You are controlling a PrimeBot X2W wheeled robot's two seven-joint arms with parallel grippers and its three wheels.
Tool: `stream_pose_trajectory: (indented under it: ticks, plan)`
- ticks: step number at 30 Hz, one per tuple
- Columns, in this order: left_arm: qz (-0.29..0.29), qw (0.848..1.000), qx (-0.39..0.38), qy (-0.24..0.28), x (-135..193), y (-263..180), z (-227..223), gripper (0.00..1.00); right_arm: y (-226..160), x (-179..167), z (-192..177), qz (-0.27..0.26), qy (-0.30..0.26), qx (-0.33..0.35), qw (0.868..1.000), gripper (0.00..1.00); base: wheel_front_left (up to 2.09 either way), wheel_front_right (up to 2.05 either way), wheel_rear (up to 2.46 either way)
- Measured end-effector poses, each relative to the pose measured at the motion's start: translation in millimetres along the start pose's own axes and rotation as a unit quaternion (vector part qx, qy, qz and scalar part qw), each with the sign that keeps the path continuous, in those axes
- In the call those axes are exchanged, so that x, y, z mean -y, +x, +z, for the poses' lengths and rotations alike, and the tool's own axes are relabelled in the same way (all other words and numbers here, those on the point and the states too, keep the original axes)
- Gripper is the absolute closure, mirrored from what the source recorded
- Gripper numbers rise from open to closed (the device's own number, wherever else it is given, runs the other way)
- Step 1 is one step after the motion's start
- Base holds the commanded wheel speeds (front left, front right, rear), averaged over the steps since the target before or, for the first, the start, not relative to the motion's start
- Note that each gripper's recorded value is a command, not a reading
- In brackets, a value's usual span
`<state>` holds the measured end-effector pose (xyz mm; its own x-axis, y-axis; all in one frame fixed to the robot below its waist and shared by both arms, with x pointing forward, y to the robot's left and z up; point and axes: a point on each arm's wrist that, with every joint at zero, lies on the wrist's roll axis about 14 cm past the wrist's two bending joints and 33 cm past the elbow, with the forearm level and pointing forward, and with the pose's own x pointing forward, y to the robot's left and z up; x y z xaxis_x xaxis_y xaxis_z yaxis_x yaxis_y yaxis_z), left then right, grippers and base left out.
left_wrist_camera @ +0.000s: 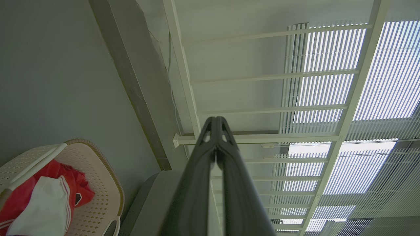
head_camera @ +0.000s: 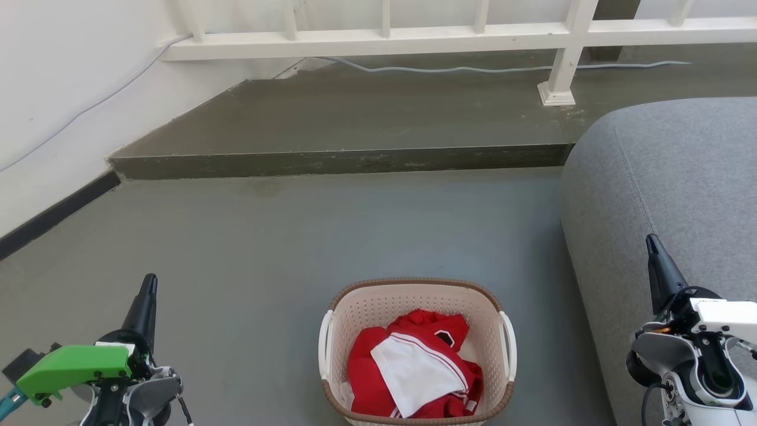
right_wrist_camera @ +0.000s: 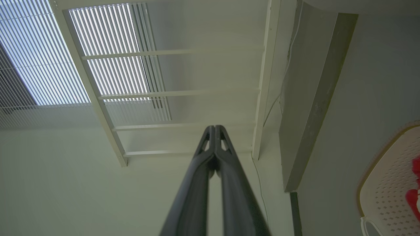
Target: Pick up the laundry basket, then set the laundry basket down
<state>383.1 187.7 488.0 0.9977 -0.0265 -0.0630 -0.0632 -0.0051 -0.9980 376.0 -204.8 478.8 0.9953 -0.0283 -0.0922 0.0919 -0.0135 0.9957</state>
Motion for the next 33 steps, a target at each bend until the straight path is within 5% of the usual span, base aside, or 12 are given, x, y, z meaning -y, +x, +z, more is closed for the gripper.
stream_pose_trajectory:
  ticks: [33]
  plan:
    - [0.000, 1.000, 0.000, 0.000, 0.0, 0.0, -0.1, 1.00, 0.0, 0.0, 0.1, 0.000, 0.000, 0.000, 1.000, 1.00, 0.00, 0.00, 0.00]
